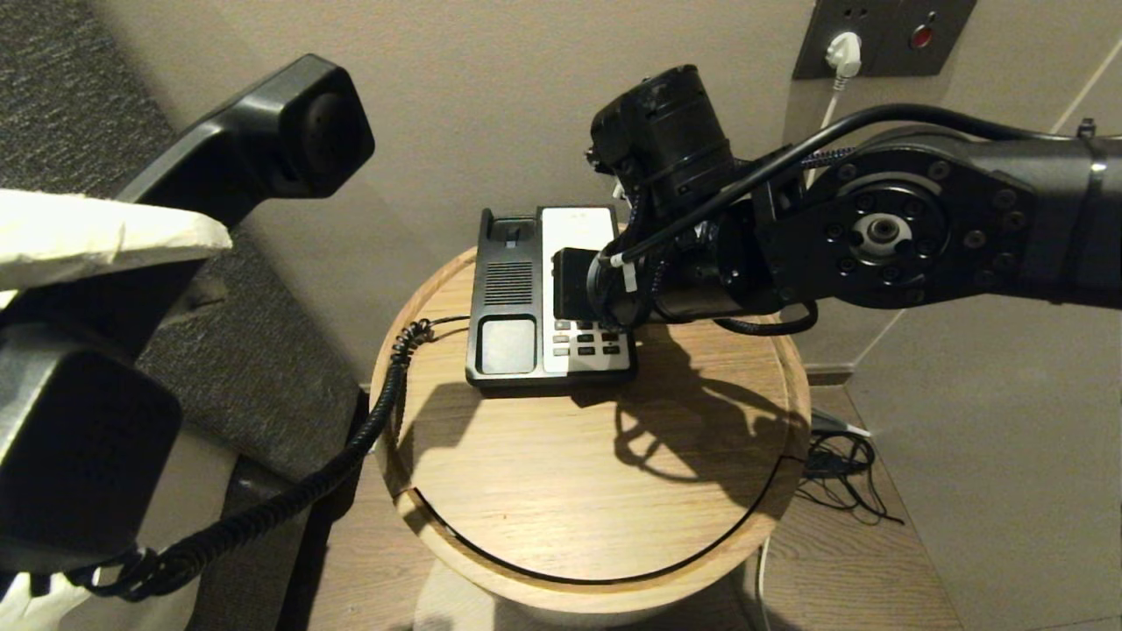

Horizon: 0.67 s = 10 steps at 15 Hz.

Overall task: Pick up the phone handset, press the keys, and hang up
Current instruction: Dial the number

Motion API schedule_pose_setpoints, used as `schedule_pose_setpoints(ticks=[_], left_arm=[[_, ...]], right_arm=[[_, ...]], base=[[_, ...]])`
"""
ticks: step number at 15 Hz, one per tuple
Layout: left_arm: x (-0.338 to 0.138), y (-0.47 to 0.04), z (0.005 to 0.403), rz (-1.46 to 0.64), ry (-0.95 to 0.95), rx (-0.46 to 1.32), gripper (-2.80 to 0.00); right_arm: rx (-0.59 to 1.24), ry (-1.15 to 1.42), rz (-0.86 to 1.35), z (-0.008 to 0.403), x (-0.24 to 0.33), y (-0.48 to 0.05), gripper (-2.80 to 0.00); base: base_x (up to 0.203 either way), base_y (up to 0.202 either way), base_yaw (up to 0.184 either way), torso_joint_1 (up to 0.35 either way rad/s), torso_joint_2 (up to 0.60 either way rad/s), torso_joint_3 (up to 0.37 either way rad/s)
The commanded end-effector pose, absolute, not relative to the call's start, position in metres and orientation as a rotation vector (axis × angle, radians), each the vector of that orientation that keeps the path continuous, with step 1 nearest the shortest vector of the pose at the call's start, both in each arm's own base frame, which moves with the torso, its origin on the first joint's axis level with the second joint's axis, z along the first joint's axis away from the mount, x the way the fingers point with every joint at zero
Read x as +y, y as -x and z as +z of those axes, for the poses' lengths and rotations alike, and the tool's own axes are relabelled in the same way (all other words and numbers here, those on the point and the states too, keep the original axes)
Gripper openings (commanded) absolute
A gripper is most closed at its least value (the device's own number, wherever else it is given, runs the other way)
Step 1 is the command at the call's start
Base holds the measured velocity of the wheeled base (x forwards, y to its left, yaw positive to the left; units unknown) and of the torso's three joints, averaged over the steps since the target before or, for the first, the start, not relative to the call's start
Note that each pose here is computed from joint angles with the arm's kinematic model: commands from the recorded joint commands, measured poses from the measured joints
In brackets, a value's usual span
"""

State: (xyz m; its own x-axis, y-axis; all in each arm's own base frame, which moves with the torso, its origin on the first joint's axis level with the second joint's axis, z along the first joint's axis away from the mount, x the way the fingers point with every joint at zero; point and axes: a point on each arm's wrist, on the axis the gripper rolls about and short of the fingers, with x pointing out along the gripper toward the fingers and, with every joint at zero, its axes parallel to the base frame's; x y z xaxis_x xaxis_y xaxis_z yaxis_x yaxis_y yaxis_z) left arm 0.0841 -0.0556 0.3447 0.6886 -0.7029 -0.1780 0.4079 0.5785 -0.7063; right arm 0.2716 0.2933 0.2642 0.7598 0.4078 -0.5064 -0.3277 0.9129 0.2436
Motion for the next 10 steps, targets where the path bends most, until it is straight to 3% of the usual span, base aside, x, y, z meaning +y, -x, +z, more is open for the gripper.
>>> schedule_pose_setpoints(ticks=[1,10], left_arm=[[-0.056,-0.084,0.344,-0.678,0.688,0.481,-2.8],[-0.056,-0.084,0.342,-0.675,0.688,0.488,-2.8]], right_arm=[[0.586,-0.144,0.394,0.263,0.293,-0.273,-2.8],[0.562,-0.165,0.391,0.272,0.289,-0.276,-2.8]], base=[[0.0,0.0,0.0,0.0,0.0,0.0],[0.0,0.0,0.0,0.0,0.0,0.0]])
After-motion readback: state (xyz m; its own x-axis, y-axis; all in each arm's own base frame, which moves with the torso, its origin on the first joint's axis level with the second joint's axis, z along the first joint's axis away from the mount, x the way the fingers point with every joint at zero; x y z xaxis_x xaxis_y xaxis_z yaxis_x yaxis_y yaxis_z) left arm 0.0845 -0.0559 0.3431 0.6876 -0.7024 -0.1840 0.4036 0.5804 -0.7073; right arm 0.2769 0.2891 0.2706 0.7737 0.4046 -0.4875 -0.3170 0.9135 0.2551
